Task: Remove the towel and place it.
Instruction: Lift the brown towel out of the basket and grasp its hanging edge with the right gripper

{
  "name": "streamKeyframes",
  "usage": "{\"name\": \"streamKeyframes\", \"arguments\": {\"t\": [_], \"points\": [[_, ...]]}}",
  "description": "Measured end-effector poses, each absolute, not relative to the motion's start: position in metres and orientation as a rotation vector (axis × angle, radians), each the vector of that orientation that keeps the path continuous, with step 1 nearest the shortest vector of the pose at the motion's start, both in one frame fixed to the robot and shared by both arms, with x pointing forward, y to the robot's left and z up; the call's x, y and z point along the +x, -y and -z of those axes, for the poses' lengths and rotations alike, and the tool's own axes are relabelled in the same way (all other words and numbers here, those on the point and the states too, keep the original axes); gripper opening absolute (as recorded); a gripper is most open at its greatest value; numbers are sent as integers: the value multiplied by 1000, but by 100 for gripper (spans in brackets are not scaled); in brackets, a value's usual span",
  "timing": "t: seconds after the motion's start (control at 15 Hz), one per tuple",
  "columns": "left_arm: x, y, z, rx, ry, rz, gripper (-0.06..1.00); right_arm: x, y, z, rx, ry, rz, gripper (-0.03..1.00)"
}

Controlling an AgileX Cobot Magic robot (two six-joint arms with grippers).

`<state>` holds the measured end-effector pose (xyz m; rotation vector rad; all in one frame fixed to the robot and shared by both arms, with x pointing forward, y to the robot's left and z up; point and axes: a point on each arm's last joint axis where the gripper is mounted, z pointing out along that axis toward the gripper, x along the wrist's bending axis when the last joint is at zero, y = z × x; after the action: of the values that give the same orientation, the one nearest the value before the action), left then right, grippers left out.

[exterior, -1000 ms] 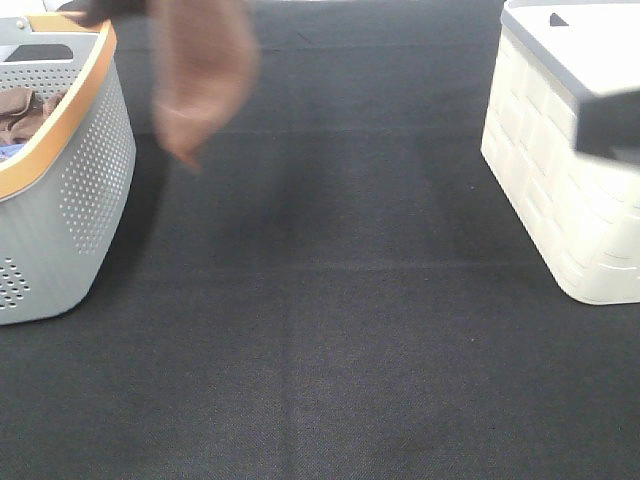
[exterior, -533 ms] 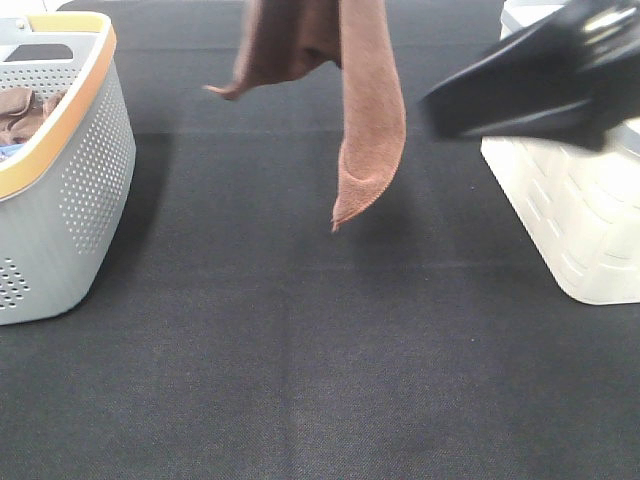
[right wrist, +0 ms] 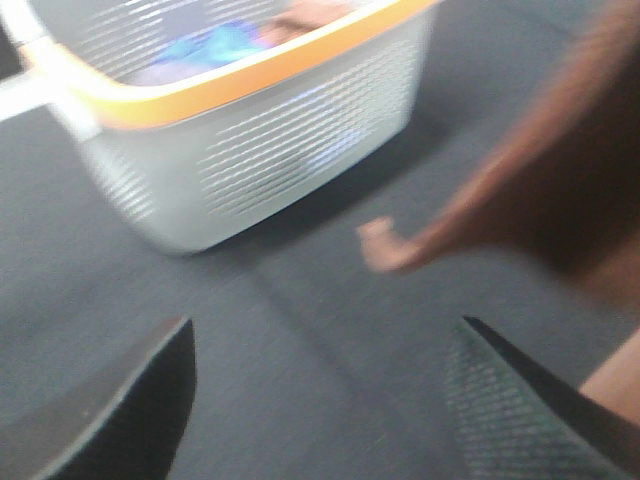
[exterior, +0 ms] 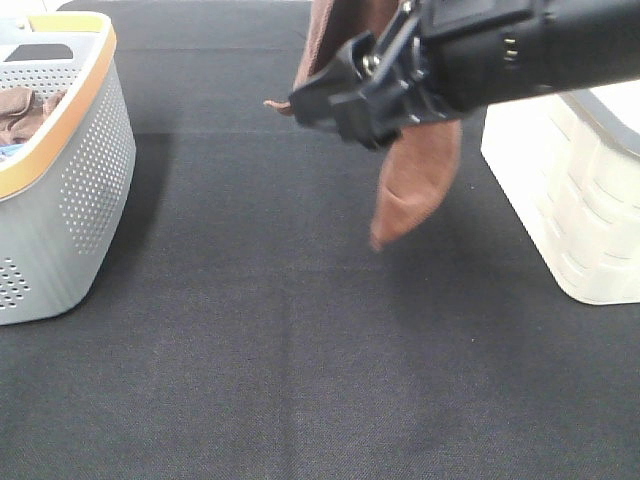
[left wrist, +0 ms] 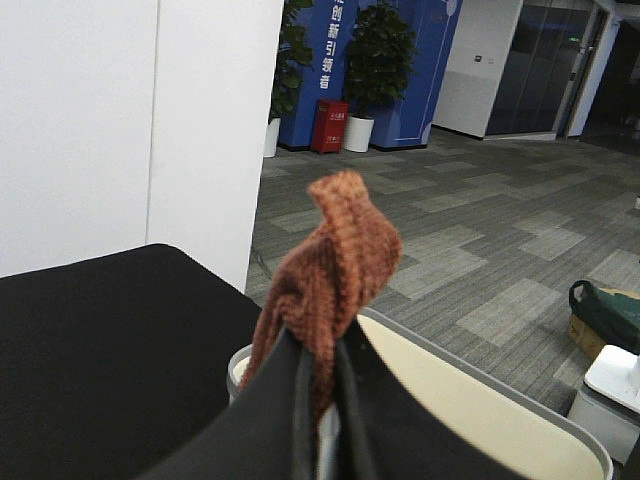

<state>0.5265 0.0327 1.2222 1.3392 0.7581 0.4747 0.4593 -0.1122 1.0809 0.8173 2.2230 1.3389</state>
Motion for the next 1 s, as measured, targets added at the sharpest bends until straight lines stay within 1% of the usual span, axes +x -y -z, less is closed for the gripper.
{"name": "streamKeyframes", "arguments": {"t": [0.2,0.47,0.73,1.0], "points": [[526,-33,-1222,1343,-759,-473,2,474,111,-1076,926,-2103,-1355,67],[526,-33,-1222,1344,-759,-473,2,481,111,-1074,1045,-2025,-1387,68],[526,-33,-1222,1344,-759,-473,2,485,108,-1066,1141,-2025,-1395,75],[526,-33,-1222,1344,-759,-473,2,484,105,-1061,1170,-2075,-1401,76]]}}
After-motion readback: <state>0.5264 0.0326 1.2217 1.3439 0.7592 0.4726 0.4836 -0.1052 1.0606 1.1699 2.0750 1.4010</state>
